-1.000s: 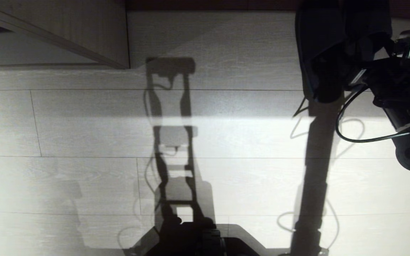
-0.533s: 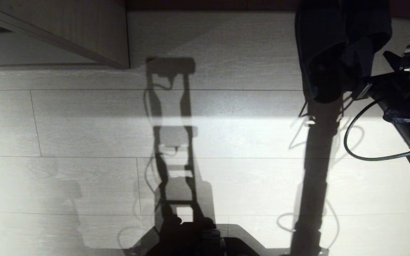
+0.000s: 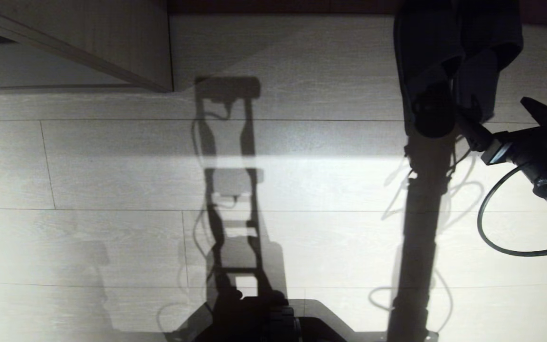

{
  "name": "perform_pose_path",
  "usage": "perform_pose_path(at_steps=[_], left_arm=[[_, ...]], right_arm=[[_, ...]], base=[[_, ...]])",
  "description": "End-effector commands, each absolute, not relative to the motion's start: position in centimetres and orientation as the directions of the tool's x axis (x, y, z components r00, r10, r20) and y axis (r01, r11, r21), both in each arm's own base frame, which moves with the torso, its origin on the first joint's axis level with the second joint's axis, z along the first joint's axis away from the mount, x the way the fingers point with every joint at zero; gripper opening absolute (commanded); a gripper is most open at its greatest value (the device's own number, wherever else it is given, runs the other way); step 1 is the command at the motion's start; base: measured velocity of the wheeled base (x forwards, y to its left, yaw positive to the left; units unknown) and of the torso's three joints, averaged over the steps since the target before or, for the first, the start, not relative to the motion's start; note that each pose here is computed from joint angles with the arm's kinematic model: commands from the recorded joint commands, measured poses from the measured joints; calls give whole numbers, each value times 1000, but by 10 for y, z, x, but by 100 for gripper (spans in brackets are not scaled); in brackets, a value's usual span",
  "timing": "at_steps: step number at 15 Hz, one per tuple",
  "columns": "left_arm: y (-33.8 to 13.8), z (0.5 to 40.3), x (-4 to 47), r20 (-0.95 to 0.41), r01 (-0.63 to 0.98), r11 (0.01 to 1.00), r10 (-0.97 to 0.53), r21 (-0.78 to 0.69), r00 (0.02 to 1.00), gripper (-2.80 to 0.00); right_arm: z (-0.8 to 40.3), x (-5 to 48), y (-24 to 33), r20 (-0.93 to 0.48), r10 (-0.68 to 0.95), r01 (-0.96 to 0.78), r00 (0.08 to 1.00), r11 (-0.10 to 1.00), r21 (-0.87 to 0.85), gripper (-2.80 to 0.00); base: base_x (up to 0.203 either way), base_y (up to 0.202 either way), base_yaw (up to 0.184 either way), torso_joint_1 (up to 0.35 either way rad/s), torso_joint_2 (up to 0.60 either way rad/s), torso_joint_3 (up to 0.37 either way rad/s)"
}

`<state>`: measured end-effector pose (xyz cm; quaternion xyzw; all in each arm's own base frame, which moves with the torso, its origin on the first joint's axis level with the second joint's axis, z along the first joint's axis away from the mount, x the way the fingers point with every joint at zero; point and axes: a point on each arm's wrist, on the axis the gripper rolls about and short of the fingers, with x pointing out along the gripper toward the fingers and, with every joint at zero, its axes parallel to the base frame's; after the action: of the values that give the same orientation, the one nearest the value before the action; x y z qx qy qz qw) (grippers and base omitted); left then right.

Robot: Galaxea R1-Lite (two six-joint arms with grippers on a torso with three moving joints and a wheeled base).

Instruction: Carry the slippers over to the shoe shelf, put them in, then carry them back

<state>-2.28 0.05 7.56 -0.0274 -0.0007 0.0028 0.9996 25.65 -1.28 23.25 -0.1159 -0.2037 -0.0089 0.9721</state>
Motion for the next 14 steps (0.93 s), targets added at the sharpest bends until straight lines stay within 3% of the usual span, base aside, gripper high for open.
perform_pose_path(at_steps=[1, 9, 14], left_arm=[[1, 76, -23, 2, -6, 998, 6, -55, 1000, -280], [1, 76, -23, 2, -6, 998, 6, -55, 1000, -280], [1, 76, -23, 2, -6, 998, 6, -55, 1000, -280]], right_arm=[[232, 237, -12, 400, 28, 67, 916, 973, -223, -280], [215, 178, -9, 255, 7, 48, 967, 976, -212, -280], [198, 108, -7, 176, -50, 86, 983, 975, -203, -280]], base=[[0, 0, 0, 0, 0, 0], [0, 0, 0, 0, 0, 0], [0, 0, 0, 0, 0, 0]])
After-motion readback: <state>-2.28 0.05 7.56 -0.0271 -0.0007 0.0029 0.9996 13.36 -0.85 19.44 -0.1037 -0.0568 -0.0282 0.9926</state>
